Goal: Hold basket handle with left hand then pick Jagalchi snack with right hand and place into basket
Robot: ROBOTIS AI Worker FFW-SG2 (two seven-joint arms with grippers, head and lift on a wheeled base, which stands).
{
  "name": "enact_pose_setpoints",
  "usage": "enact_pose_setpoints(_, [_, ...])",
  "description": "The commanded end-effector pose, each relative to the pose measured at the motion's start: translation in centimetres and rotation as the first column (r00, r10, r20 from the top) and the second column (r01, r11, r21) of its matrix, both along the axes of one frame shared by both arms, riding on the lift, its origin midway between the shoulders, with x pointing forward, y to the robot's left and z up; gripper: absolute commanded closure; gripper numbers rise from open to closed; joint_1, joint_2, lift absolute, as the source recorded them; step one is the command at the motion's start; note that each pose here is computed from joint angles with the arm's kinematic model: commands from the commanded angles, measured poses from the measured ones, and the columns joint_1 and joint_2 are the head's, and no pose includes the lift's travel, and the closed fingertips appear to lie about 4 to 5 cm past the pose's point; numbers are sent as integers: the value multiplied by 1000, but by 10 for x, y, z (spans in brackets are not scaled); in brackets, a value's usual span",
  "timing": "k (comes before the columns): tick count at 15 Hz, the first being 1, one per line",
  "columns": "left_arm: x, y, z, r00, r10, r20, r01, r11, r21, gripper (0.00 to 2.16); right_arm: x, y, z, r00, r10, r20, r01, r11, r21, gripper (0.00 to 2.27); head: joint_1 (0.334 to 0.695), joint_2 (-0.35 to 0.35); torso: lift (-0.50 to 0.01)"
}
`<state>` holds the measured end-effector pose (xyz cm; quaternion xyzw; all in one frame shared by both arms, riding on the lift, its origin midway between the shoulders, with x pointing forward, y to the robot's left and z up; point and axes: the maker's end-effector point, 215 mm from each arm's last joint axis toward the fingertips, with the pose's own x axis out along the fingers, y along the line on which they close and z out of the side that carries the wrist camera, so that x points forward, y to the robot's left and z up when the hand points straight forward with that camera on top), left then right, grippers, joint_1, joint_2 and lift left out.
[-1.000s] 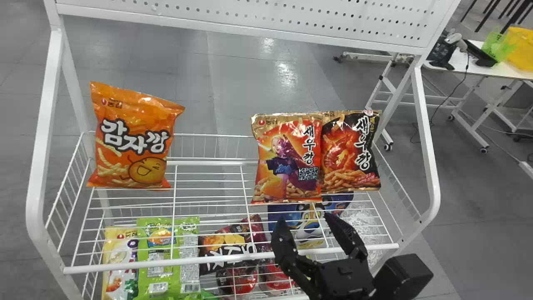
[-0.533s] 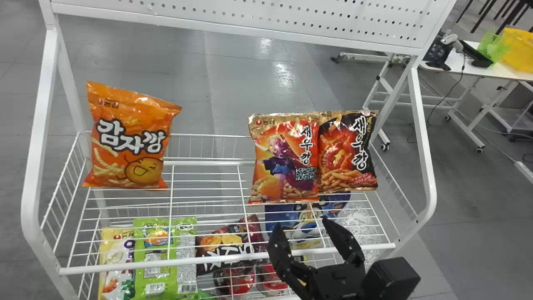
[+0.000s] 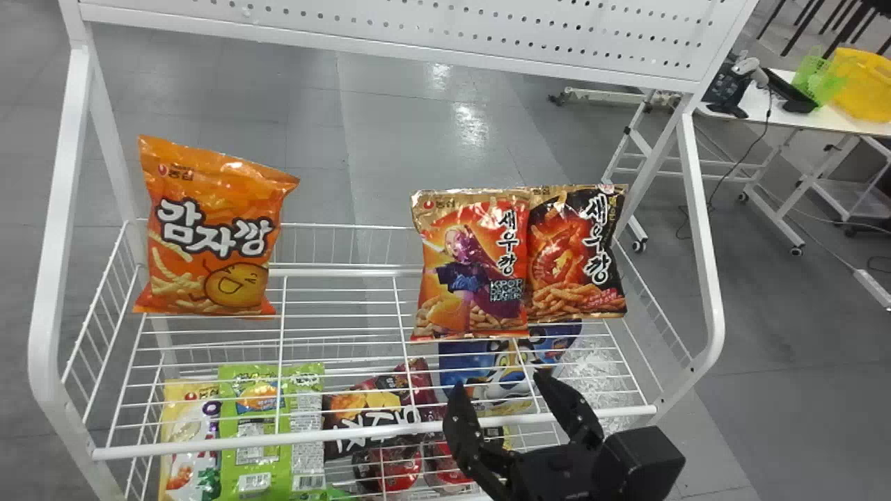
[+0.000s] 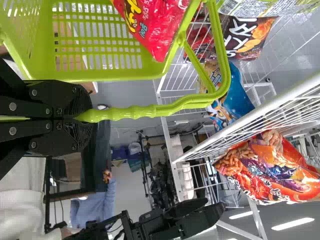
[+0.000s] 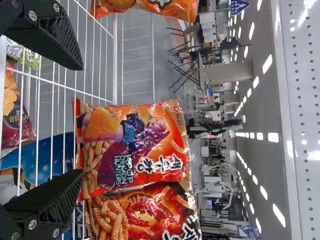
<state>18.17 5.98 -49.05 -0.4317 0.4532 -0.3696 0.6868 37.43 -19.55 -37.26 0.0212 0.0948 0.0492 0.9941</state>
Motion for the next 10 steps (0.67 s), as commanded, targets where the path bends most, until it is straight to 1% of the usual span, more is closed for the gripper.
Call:
enact_pose_setpoints(1, [0, 0, 0, 1000, 0, -1, 0, 1000, 1, 1936, 1, 0, -1, 1000, 1, -4, -1, 1000, -4, 66, 695, -289, -10])
enact_pose_setpoints(10, [5, -1, -1, 1000, -1, 4, 1, 1000, 3, 1936, 4, 0, -5, 1000, 5, -17, -5, 1000, -15, 66, 695, -287, -10])
